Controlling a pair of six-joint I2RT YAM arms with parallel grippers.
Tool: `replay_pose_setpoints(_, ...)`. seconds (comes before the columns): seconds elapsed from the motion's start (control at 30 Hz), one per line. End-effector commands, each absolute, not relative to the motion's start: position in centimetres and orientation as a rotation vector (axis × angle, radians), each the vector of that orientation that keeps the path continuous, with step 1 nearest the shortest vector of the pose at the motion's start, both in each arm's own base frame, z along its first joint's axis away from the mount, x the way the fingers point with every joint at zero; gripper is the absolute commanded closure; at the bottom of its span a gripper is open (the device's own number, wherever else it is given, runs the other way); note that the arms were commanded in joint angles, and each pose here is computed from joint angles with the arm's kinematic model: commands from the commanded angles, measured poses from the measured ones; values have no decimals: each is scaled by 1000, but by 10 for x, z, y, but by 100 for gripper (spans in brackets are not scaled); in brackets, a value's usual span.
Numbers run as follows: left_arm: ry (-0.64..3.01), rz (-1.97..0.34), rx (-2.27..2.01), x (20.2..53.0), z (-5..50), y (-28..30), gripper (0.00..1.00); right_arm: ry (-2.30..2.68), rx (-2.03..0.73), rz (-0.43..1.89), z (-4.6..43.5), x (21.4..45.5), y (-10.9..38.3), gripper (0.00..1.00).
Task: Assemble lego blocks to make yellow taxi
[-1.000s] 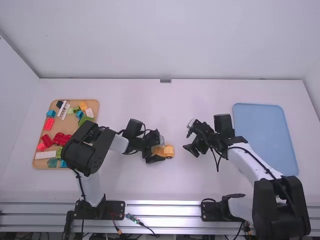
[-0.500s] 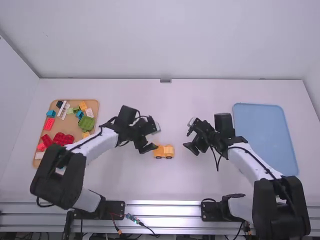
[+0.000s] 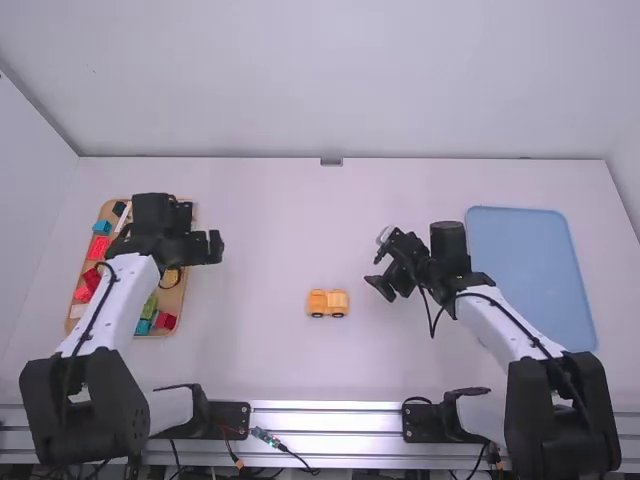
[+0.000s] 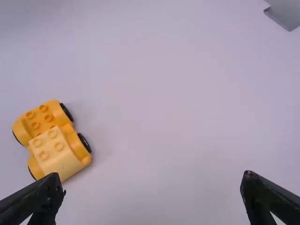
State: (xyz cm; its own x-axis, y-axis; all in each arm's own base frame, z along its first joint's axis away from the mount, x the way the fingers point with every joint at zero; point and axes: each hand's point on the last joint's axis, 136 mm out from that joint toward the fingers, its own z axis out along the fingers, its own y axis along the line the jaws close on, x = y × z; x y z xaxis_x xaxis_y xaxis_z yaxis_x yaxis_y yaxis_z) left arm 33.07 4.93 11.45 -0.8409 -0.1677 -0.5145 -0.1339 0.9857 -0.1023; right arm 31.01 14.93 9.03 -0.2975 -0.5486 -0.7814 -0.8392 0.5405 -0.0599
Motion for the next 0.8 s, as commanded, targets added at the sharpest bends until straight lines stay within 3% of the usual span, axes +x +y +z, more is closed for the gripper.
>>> replay_pose_setpoints(0.0,2567,69,-519,315,113,90,1,1955,-1117,469,98,312,151,1)
replay_pose_setpoints(0.3,2505,150,-824,293,98,136,2,1968,-1019,490,106,321,152,1)
replay_pose_setpoints(0.77,2589,203,-952,306,30,152,16,1973,-1019,492,106,320,152,1)
